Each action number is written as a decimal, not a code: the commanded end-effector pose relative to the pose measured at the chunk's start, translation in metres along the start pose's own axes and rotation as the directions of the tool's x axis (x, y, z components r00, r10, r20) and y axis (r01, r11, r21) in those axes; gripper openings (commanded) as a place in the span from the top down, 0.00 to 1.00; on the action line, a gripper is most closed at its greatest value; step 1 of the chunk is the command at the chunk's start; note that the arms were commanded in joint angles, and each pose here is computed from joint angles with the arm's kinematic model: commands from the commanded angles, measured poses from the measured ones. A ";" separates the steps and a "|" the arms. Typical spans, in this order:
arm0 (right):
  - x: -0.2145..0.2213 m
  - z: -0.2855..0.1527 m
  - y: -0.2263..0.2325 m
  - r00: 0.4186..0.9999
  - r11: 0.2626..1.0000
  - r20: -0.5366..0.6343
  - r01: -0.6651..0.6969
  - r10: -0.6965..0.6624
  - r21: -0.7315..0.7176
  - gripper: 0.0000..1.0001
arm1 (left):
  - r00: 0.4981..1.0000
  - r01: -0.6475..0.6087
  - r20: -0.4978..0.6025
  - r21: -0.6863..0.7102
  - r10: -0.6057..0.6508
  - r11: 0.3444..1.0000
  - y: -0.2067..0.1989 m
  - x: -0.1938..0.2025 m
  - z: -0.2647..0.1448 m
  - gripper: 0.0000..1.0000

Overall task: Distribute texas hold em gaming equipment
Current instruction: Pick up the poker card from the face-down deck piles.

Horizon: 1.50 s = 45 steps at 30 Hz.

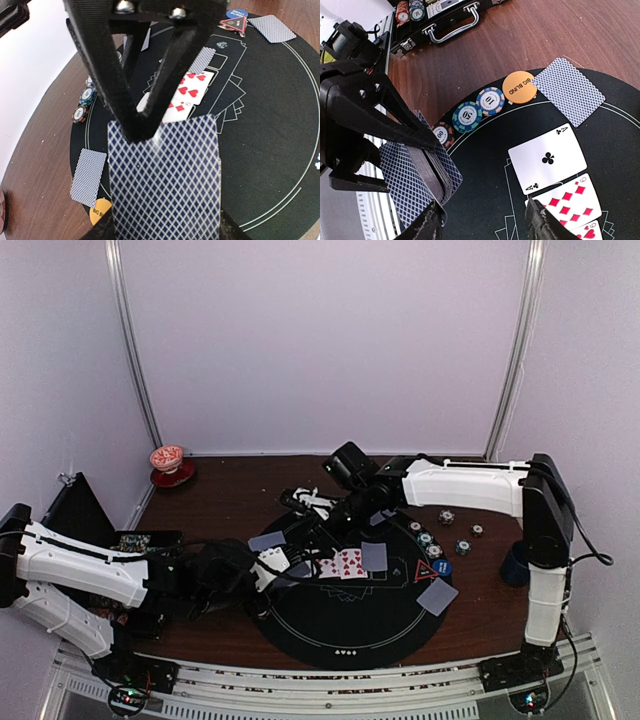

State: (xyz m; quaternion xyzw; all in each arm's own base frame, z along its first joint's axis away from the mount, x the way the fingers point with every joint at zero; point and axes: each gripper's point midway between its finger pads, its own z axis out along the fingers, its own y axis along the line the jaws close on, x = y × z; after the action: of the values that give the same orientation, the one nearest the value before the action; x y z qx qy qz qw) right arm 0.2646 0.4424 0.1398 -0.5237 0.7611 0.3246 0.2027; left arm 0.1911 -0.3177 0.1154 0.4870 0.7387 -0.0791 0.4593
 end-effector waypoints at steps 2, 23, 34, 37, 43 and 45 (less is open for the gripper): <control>-0.008 -0.010 0.029 0.997 0.988 -0.006 0.079 -0.081 -0.130 0.43 | 0.995 0.019 0.100 0.018 -0.020 1.000 -0.002 -0.033 -0.003 0.46; -0.001 -0.001 0.039 0.983 0.984 -0.068 0.164 -0.169 -0.071 0.63 | 0.994 0.019 0.104 0.019 -0.021 1.000 -0.002 -0.033 -0.004 0.46; -0.003 -0.012 0.040 0.979 0.980 -0.069 0.191 -0.194 -0.045 0.97 | 0.995 0.018 0.101 0.021 -0.020 1.000 -0.002 -0.033 -0.004 0.46; -0.002 -0.016 0.041 0.977 0.979 -0.073 0.199 -0.202 -0.042 1.00 | 0.995 0.018 0.099 0.020 -0.020 1.000 -0.002 -0.032 -0.004 0.46; 0.002 -0.021 0.044 0.973 0.977 -0.088 0.208 -0.212 -0.047 1.00 | 0.995 0.017 0.096 0.019 -0.018 1.000 -0.002 -0.031 -0.003 0.46; 0.005 -0.021 0.044 0.973 0.977 -0.099 0.206 -0.210 -0.054 1.00 | 0.995 0.017 0.097 0.019 -0.018 1.000 -0.003 -0.032 -0.003 0.46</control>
State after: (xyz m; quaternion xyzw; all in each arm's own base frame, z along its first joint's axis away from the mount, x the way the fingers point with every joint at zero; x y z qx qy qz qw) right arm 0.2280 0.4451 0.1542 -0.6141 0.7067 0.3000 0.1831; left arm 0.1869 -0.3223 0.1164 0.4925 0.7340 -0.0912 0.4585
